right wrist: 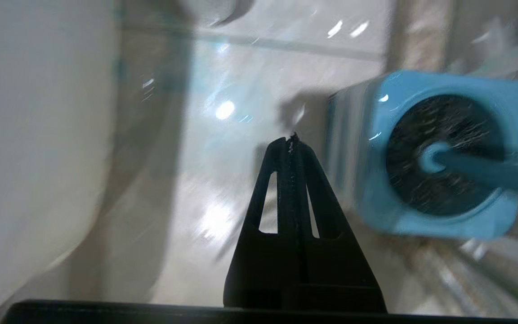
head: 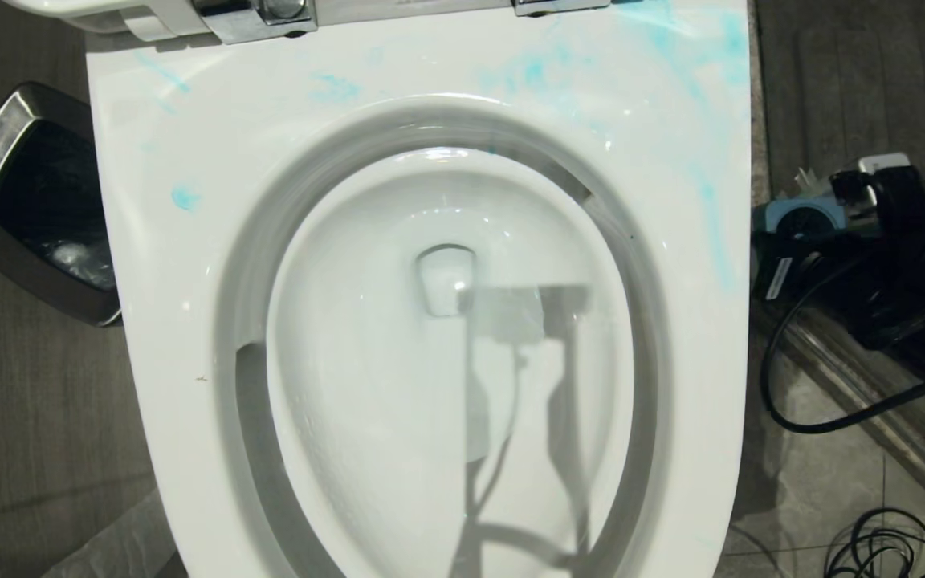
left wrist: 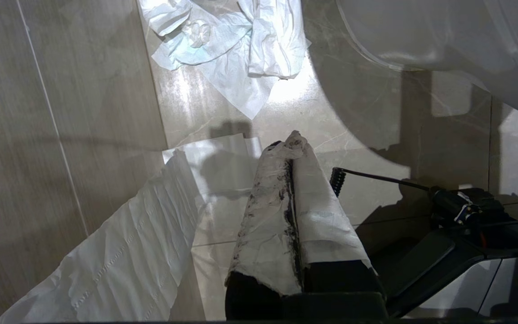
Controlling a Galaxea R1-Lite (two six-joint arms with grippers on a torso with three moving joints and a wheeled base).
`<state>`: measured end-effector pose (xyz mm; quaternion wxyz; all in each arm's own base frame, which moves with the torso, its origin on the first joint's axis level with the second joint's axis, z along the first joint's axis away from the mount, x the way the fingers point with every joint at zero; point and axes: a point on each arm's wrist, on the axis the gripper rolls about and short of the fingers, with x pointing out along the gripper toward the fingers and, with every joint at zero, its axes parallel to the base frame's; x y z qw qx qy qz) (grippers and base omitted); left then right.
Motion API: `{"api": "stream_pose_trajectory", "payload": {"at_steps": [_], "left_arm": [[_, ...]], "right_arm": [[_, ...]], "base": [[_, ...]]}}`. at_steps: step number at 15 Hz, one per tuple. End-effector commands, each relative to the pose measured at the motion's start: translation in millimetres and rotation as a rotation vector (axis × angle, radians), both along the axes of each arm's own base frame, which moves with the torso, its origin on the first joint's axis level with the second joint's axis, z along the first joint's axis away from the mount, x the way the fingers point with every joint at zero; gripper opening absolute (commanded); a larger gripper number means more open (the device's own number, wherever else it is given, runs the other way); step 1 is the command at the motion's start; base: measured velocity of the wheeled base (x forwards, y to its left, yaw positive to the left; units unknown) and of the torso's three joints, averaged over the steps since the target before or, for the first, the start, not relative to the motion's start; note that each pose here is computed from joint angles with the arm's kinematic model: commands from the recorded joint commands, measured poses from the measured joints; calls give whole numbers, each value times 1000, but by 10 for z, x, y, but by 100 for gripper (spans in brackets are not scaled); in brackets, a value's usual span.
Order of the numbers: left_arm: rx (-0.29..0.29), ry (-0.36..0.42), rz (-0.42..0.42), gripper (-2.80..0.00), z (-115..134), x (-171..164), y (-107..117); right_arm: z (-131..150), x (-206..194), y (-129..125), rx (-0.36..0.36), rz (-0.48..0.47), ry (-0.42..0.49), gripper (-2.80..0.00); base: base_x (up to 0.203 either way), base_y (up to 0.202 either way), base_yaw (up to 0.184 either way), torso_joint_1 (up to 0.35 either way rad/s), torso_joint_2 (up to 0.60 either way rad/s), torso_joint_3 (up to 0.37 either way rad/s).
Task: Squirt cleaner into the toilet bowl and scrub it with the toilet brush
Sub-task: Pour in the cleaning agent
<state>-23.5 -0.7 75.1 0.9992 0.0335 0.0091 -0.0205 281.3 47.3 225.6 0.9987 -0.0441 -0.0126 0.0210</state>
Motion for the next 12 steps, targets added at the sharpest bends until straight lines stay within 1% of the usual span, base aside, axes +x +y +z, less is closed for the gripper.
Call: {"api": "stream_pose_trajectory", "payload": {"at_steps": [1, 2, 4, 5, 6, 8, 12], "left_arm": [[0, 2, 1, -280, 0, 1, 0], [0, 2, 1, -280, 0, 1, 0], [0, 2, 1, -280, 0, 1, 0], [0, 2, 1, -280, 0, 1, 0], [0, 2, 1, -280, 0, 1, 0], [0, 2, 1, -280, 0, 1, 0], [0, 2, 1, -280, 0, 1, 0]], "right_arm": [[-315, 258, 44, -6, -54, -91, -280], [-410, 325, 52, -12, -78, -119, 0], [-568, 451, 96, -46, -96, -181, 0], [-605, 475, 171, -33, -78, -209, 0], [-652, 488, 245, -11, -52, -203, 0], [-750, 536, 330, -4, -27, -186, 0], [-950, 820, 447, -22, -3, -199, 0]], "base": [[0, 0, 0, 0, 0, 0], [0, 0, 0, 0, 0, 0], [0, 0, 0, 0, 0, 0], [0, 0, 0, 0, 0, 0], [0, 0, 0, 0, 0, 0], [0, 0, 0, 0, 0, 0], [0, 0, 0, 0, 0, 0]]}}
